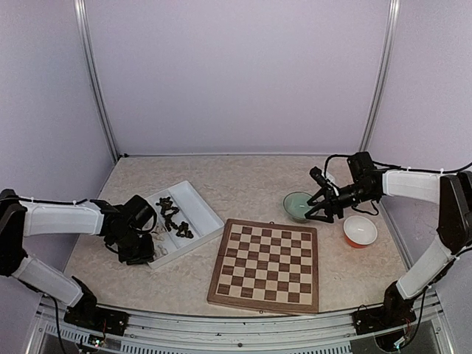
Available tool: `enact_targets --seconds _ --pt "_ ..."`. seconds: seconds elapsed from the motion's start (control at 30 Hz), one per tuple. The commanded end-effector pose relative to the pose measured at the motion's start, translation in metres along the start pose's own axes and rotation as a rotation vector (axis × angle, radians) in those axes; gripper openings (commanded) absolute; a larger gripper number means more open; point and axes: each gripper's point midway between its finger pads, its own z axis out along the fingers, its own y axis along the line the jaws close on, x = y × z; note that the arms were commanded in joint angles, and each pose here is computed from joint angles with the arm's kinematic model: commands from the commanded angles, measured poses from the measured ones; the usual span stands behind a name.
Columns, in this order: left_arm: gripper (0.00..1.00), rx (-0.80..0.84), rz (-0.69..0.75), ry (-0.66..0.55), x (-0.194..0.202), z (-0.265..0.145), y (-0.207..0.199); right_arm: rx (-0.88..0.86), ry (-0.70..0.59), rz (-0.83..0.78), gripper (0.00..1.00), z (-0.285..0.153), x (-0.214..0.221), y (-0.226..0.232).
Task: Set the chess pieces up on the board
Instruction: Move the storage box to the center of the board.
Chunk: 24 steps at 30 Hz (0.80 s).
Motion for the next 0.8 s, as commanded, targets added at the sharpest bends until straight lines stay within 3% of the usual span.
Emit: enact_targets --seconds 0.0,0.2,0.37,0.5,0.6,0.77 --pt "0.4 -0.067 -0.026 0.176 0.065 -0.01 0.009 -0.045 0.005 0.0 0.72 0.007 -0.003 0.007" --pt "0.46 -0.087 0.087 0.196 0.07 -0.046 -0.011 -0.059 0.015 -0.001 0.72 0.011 -0.004 0.01" --pt "0.51 -0.045 0.194 0.094 0.023 -0.086 -0.049 -0.05 0.014 -0.01 0.72 0.009 -0.006 0.011" --pt "0.53 -0.045 0.26 0.005 -0.015 -0.09 -0.062 -0.048 0.006 -0.016 0.72 0.007 -0.009 0.014" --pt "0.42 -0.046 0.243 -0.009 -0.033 -0.071 -0.052 -0.049 0.003 -0.015 0.72 0.007 -0.011 0.014" --pt "0.06 -0.064 0.243 0.062 -0.018 -0.046 -0.038 -0.052 0.003 -0.013 0.71 0.006 -0.01 0.016"
